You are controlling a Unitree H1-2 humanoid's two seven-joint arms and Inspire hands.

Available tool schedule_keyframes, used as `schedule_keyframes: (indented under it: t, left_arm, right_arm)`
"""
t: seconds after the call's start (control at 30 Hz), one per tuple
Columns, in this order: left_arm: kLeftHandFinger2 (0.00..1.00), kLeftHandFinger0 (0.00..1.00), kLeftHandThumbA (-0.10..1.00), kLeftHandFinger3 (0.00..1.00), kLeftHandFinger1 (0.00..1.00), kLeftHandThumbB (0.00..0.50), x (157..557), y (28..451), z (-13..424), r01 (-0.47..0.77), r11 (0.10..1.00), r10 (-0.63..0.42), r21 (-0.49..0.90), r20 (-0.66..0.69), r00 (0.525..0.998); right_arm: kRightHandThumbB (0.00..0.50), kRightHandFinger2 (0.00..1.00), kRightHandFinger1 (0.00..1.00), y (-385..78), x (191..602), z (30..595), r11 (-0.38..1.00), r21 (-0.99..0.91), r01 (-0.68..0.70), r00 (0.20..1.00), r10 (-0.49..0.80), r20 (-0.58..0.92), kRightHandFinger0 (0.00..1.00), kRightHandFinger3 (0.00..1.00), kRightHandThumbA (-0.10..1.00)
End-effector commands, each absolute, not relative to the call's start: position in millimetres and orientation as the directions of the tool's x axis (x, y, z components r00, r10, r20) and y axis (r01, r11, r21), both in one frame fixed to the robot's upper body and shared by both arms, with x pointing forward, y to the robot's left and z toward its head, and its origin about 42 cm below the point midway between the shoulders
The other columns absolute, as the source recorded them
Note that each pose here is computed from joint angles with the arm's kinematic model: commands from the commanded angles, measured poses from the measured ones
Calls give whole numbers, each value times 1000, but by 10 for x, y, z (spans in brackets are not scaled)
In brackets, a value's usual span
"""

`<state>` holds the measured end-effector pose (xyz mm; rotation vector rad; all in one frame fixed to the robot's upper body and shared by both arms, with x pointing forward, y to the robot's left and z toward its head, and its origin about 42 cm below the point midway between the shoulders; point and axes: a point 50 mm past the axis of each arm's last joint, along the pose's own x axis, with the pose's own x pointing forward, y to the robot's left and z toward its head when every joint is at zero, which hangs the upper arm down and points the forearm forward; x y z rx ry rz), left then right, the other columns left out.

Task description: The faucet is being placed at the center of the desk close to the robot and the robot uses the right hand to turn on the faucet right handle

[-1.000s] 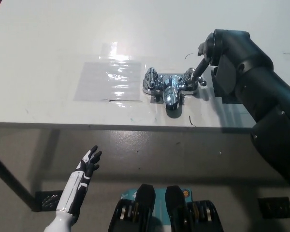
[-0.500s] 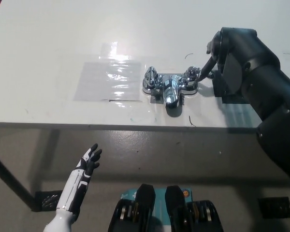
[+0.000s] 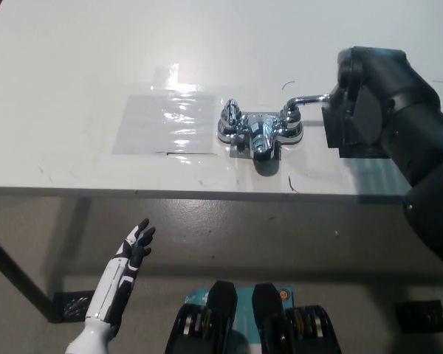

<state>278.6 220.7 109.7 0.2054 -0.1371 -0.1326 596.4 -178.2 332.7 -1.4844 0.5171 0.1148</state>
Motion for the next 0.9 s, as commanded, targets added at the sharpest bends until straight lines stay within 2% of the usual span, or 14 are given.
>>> schedule_keyframes:
  t: [0.0,0.1,0.17,0.2,0.23,0.37,0.47,0.5,0.6,0.67,0.7,0.77,0.8,0.87]
  left_arm:
    - [1000,1000,1000,1000,1000,132,2808,2210,1217,114,964,-161,241,187,969]
    - [1000,1000,1000,1000,1000,132,2799,2224,1207,119,965,-162,234,176,971]
    - [1000,1000,1000,1000,1000,136,2804,2232,1206,118,966,-160,230,171,972]
    - [1000,1000,1000,1000,1000,136,2800,2237,1204,118,966,-159,230,170,973]
    - [1000,1000,1000,1000,1000,135,2782,2243,1193,117,966,-158,230,167,973]
    - [1000,1000,1000,1000,1000,125,2786,2245,1192,114,970,-150,213,165,975]
    - [1000,1000,1000,1000,1000,100,2750,2250,1171,112,972,-147,205,163,976]
    - [1000,1000,1000,1000,1000,97,2743,2248,1166,111,973,-145,201,162,976]
    - [1000,1000,1000,1000,1000,90,2819,2248,1197,107,975,-141,197,168,976]
    - [1000,1000,1000,1000,1000,80,2836,2253,1211,105,975,-139,194,171,975]
    - [1000,1000,1000,1000,1000,79,2834,2254,1215,105,976,-138,191,170,976]
    - [1000,1000,1000,1000,1000,82,2859,2257,1233,106,977,-139,186,175,975]
    - [1000,1000,1000,1000,1000,77,2865,2262,1238,106,977,-140,185,180,974]
    - [1000,1000,1000,1000,1000,83,2885,2272,1252,100,976,-136,192,182,974]
  right_arm:
    - [269,1000,1000,-2022,6040,3789,155,-965,-210,928,-279,-247,1000,944,382]
    - [313,1000,1000,-2128,6052,3909,236,-939,-250,918,-250,-307,1000,1000,425]
    - [376,1000,1000,-2179,6057,4068,275,-921,-276,911,-229,-342,1000,1000,494]
    - [375,1000,1000,-2207,6056,4121,318,-905,-284,908,-215,-361,1000,1000,450]
    - [334,1000,1000,-2253,6053,4188,359,-876,-323,897,-179,-404,1000,1000,458]
    - [357,1000,1000,-2439,6044,4508,391,-865,-314,915,-120,-386,1000,1000,450]
    - [366,1000,1000,-2635,5998,4813,455,-862,-224,952,-85,-293,1000,1000,357]
    - [409,1000,1000,-2712,5963,4932,459,-873,-165,964,-113,-242,1000,1000,391]
    - [316,1000,1000,-2928,5700,5388,657,-754,-5,999,-32,-34,1000,1000,325]
    - [256,1000,1000,-2991,5390,5585,701,-705,106,986,18,167,1000,1000,458]
    - [251,1000,1000,-2995,5297,5625,715,-688,128,976,31,215,1000,1000,474]
    - [197,1000,1000,-2957,4861,5736,756,-619,213,909,78,409,1000,1000,581]
    - [236,1000,1000,-2925,4535,5747,771,-579,264,849,99,519,1000,1000,657]
    - [222,1000,1000,-2864,4142,5702,770,-548,327,770,120,627,1000,1000,732]
